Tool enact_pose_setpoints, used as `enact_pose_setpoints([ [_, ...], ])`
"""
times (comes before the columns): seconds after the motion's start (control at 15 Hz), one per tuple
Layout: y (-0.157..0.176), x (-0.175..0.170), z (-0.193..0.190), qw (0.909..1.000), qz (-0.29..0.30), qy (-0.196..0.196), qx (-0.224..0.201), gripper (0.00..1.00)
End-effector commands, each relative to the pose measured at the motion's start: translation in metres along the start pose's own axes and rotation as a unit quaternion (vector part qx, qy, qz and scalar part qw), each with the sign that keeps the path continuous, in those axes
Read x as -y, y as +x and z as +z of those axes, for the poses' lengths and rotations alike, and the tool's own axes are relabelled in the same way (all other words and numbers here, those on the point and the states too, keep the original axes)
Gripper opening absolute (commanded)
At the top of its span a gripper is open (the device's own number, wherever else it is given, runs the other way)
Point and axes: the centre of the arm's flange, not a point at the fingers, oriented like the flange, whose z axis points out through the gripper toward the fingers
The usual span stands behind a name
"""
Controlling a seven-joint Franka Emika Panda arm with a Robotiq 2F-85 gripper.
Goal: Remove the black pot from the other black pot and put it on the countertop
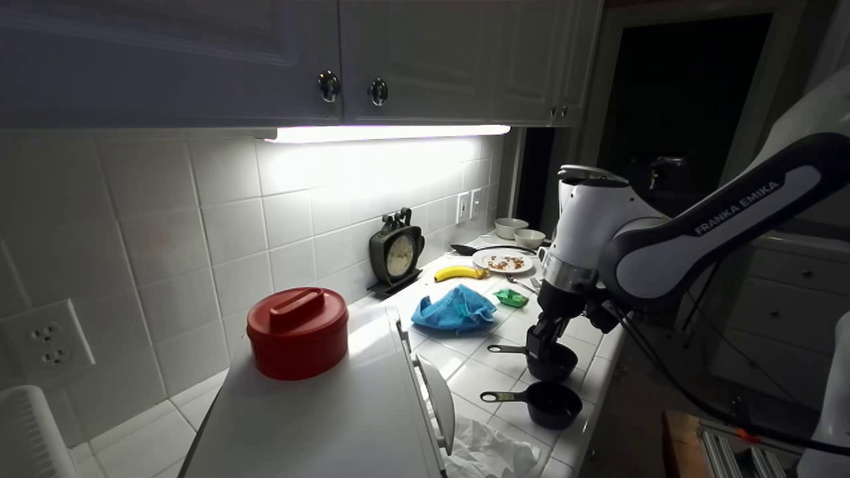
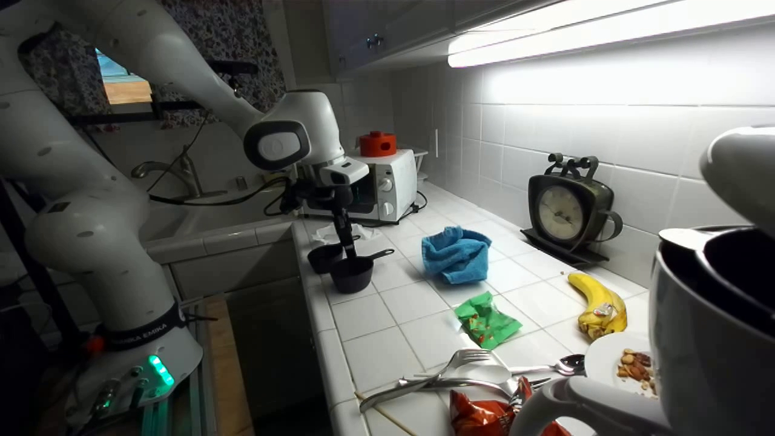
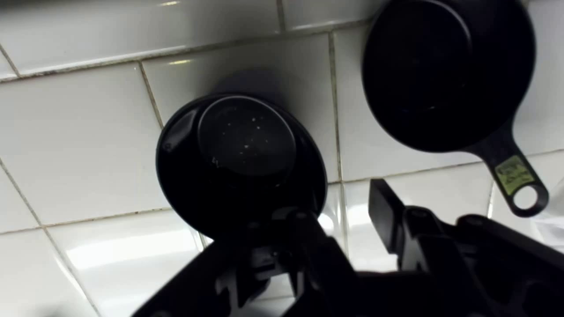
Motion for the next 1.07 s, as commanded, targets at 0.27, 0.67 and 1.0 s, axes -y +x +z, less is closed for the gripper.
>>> enact_pose_setpoints([
  [0.27, -0.039, 0.026, -0.127, 0.9986, 0.014, -0.001, -0.050, 0.98],
  [0.67, -0.060, 0.027, -0.170, 0.9981, 0.003, -0.027, -0.054, 1.00],
  [1.0, -0.055, 0.027, -0.163, 0.9983, -0.005, -0.016, -0.055, 1.00],
])
